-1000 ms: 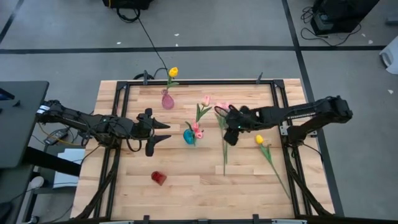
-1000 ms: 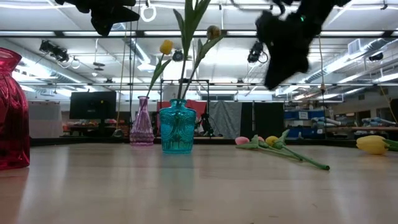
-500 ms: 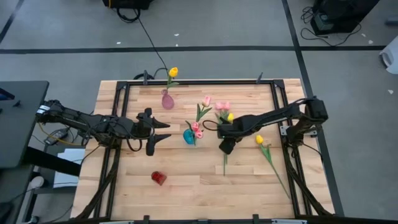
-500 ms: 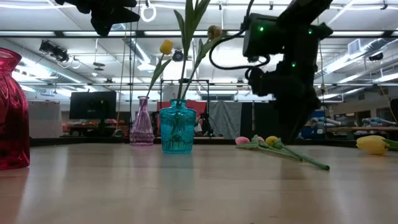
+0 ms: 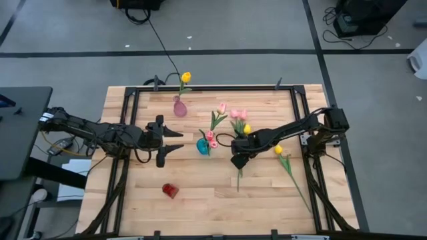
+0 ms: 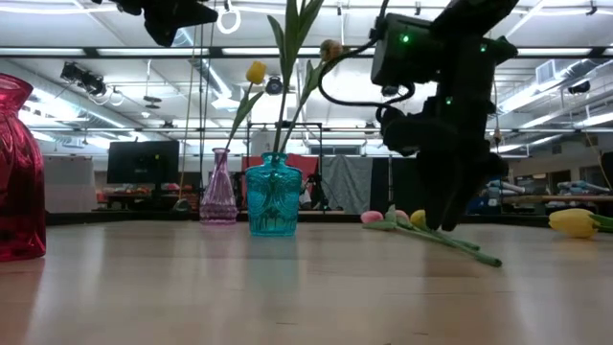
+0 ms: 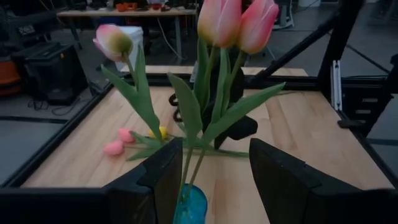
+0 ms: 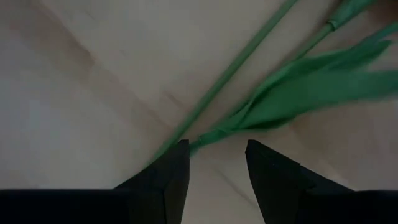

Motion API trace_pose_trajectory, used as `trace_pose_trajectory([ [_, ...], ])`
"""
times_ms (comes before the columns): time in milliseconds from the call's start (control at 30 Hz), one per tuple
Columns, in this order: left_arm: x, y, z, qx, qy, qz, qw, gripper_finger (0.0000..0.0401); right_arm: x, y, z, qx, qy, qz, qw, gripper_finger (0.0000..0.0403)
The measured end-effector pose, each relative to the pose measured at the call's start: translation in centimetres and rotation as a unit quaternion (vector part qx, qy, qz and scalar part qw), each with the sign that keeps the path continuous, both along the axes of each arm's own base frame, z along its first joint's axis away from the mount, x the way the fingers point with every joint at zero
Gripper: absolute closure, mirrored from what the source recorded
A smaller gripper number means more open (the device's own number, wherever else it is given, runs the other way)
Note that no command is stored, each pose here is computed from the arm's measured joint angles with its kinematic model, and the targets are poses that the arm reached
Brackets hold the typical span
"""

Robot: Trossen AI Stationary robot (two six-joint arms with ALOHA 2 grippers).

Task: Sort flowers into vase by color
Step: Put the yellow flower into the purple flower vase

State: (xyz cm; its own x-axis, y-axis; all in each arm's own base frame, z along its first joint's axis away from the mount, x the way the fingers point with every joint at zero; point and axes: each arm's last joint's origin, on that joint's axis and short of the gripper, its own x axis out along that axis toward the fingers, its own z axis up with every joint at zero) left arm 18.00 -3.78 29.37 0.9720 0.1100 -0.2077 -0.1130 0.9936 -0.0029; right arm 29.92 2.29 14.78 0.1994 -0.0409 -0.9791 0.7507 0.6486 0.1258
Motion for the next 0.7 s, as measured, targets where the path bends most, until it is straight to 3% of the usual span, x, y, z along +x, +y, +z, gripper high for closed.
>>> trace_pose_trajectory([
  [233, 0.0, 0.0, 0.0, 0.001, 0.001, -0.007, 1.000, 0.0208, -0.2, 0.6, 0.6, 0.018, -0.005, -0.017, 1.000, 0.0233],
  [400, 0.0, 0.0, -0.2, 0.005, 0.010, -0.008, 1.000, 0.0208, -2.0, 0.9, 2.2, 0.036, 0.115, -0.018, 0.993, 0.0234],
  [533, -0.1, 0.0, -0.4, 0.008, 0.021, -0.010, 1.000, 0.0208, -2.9, 2.1, 3.9, 0.085, 0.187, -0.008, 0.979, 0.0235],
  [700, -0.2, 0.0, -0.8, 0.010, 0.045, -0.018, 0.999, 0.0208, -5.0, 4.1, 3.1, 0.103, 0.259, 0.008, 0.960, 0.0247],
])
